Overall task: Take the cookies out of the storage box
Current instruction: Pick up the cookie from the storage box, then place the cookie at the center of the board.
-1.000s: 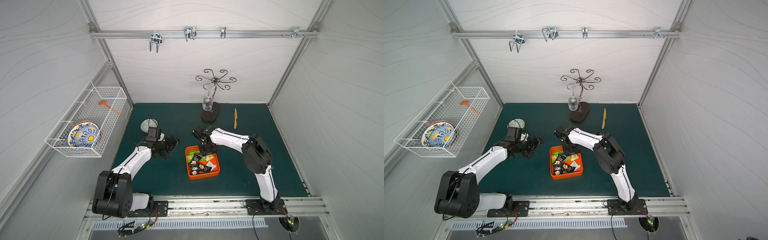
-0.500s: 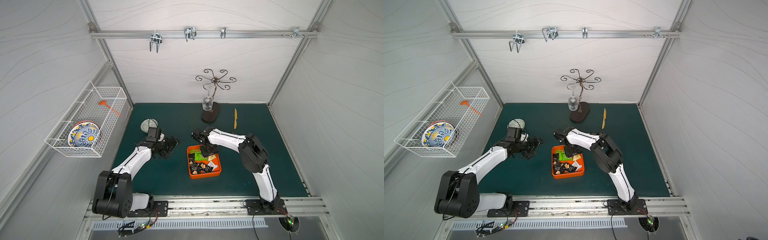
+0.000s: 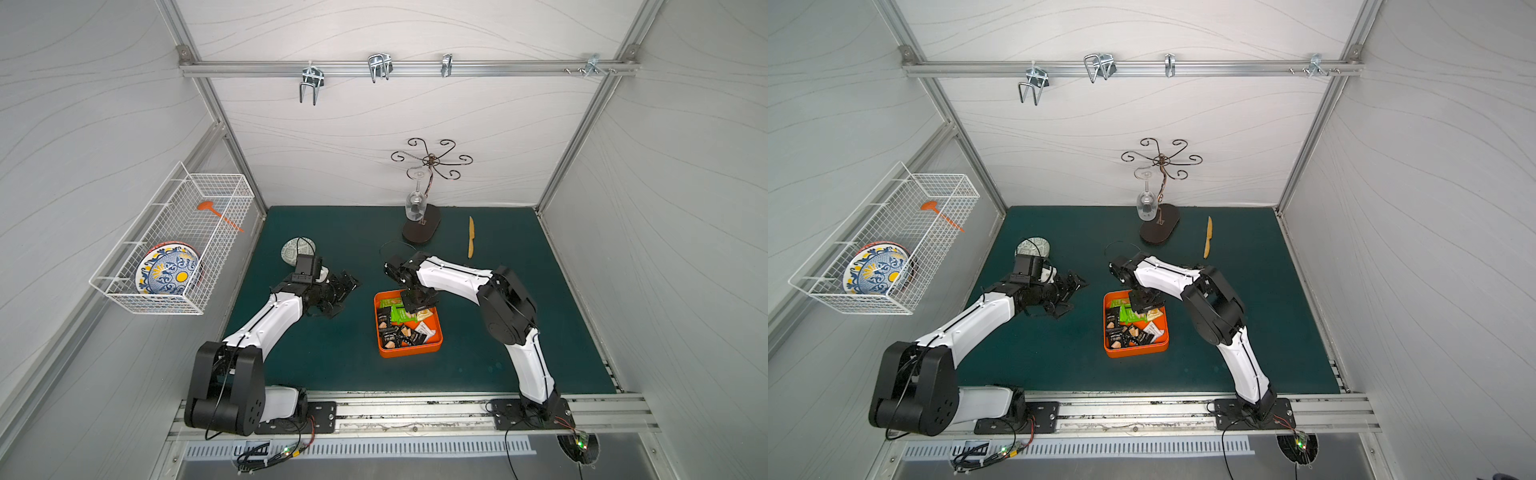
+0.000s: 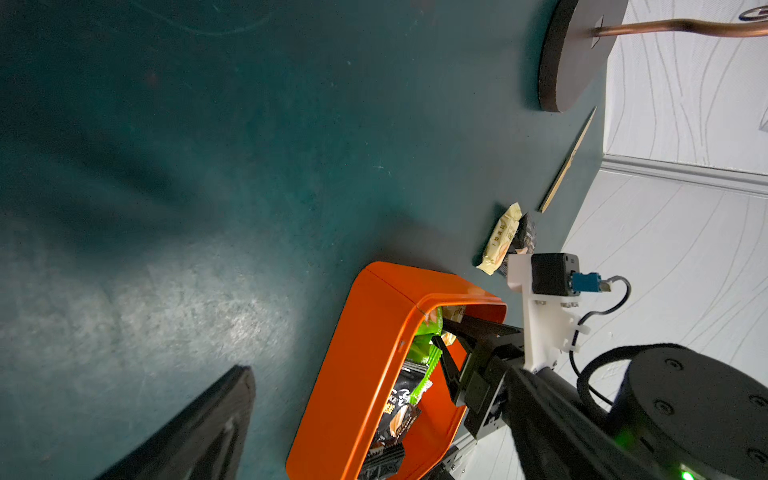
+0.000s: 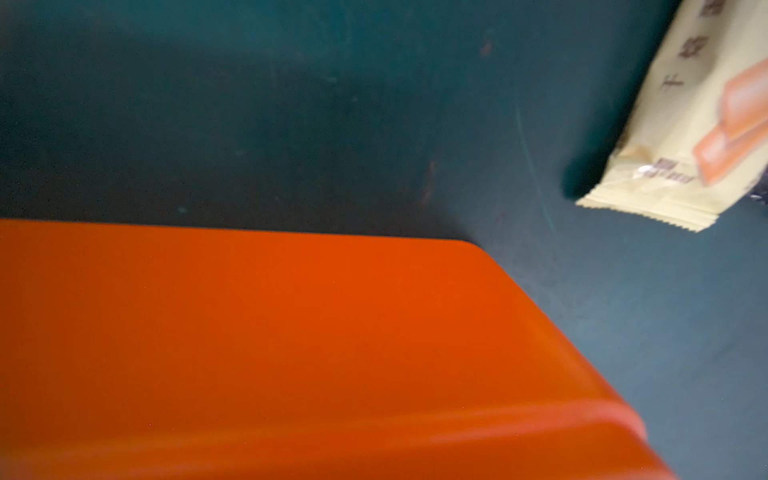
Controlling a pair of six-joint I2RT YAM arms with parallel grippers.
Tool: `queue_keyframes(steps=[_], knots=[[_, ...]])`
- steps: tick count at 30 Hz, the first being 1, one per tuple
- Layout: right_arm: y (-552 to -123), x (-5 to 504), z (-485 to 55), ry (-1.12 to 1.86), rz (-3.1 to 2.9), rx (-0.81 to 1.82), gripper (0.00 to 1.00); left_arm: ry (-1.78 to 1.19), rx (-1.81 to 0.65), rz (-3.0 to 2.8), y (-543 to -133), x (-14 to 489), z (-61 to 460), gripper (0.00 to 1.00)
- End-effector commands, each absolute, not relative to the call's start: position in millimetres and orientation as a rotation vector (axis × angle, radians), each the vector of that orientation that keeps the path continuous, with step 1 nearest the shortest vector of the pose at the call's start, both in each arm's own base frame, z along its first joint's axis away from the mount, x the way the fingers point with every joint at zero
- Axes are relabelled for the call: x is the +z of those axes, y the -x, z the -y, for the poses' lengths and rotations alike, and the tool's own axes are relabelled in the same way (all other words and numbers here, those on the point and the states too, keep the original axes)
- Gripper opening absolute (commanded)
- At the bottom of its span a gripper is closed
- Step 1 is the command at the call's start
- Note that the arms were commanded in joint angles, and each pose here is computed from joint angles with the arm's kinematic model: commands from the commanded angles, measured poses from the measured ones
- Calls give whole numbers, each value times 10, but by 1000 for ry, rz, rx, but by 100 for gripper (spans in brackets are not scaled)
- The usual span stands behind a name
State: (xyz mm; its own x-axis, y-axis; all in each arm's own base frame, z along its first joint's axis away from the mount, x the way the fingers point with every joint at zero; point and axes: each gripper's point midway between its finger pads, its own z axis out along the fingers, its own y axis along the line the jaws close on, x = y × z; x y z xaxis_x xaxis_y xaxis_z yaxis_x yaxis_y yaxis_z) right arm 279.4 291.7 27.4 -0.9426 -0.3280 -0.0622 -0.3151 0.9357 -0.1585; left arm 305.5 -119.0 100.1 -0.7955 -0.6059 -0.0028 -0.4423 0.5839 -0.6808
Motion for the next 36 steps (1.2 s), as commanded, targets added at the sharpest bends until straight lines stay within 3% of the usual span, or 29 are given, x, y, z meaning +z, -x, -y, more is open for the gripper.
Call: queue_keyframes(steps=[1,19,36], knots=[[-2789,551,-2898,491,-2976,-179,40,818,-1021,-2561,-3109,1104,1194,98],[-2787,1249,-2897,372,-2920,160,40,708,-900,-2611,-3103,1189,1094,98],[-3433,1012,-1284,97,-2924,-17,40,587,-836,-2671,-3086,1324,1070,98]])
